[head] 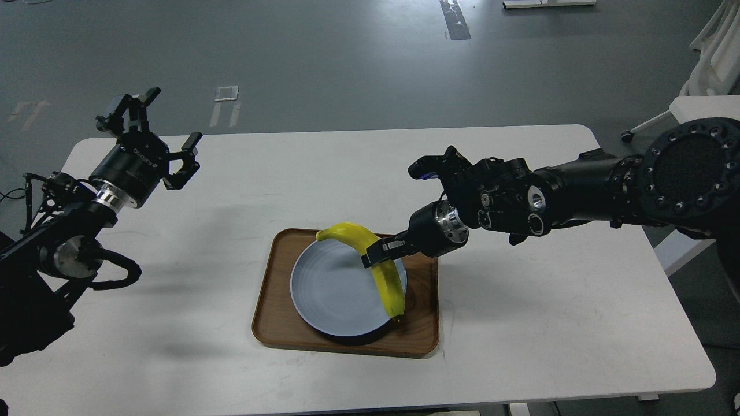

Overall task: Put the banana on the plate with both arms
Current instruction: 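Carry the banana with the right gripper and lower it onto the plate, then open the right gripper and withdraw it away from the plate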

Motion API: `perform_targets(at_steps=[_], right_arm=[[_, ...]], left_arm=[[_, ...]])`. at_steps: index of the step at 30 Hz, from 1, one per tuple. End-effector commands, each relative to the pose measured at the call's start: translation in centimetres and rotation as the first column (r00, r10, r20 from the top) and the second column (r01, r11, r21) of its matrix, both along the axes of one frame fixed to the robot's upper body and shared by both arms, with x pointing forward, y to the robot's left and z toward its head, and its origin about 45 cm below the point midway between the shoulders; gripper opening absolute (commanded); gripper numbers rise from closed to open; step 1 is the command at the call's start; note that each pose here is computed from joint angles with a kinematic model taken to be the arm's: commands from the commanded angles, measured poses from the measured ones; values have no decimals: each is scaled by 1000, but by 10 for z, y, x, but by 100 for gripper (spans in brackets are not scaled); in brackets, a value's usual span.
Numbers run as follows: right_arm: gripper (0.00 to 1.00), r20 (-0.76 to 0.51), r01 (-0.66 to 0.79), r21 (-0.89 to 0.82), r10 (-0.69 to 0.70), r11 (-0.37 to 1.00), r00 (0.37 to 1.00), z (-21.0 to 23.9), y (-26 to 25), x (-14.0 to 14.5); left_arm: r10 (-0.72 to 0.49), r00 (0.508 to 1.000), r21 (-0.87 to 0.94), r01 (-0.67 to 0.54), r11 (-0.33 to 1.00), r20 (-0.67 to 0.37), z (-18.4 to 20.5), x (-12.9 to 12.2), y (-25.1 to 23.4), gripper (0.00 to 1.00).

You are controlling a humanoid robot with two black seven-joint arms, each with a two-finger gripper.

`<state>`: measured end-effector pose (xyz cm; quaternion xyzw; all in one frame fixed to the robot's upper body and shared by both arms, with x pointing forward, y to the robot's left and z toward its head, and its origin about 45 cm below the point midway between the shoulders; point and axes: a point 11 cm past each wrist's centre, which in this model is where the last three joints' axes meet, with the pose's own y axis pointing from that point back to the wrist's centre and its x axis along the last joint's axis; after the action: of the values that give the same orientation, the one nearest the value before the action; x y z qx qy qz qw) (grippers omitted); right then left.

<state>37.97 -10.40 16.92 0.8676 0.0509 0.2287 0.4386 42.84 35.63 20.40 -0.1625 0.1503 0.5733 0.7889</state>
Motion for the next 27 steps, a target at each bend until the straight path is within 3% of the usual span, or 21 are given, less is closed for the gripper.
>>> perform_targets(at_steps=[1, 7, 13, 16, 20, 22, 27], right_arm=[[66, -7, 10, 6, -9, 1000, 1000, 0, 0, 0], [94, -9, 25, 25, -25, 999, 1000, 3, 3, 1], [96, 14, 57, 143, -60, 988, 998, 28, 27, 14], [96, 15, 197, 272, -208, 942, 978, 53, 1, 39], [96, -151, 477, 490, -468, 730, 871, 62, -56, 58], [96, -215, 550, 532, -526, 644, 823, 60, -76, 59], [96, -472, 754, 593, -636, 284, 611, 29, -135, 47]], left_arm=[[2, 1000, 2, -2, 1000, 1, 0, 0, 1, 100], [3, 1000, 3, -3, 1000, 1, 1, 0, 2, 100], [3, 1000, 3, -3, 1000, 3, 1, 0, 2, 100], [1, 1000, 2, -1, 1000, 0, 0, 0, 1, 100], [-5, 1000, 0, 5, 1000, -4, -2, 0, -2, 100], [-13, 1000, -1, 13, 1000, -9, -4, -1, -6, 100], [-36, 999, -20, 36, 999, -19, -10, 0, -21, 100]])
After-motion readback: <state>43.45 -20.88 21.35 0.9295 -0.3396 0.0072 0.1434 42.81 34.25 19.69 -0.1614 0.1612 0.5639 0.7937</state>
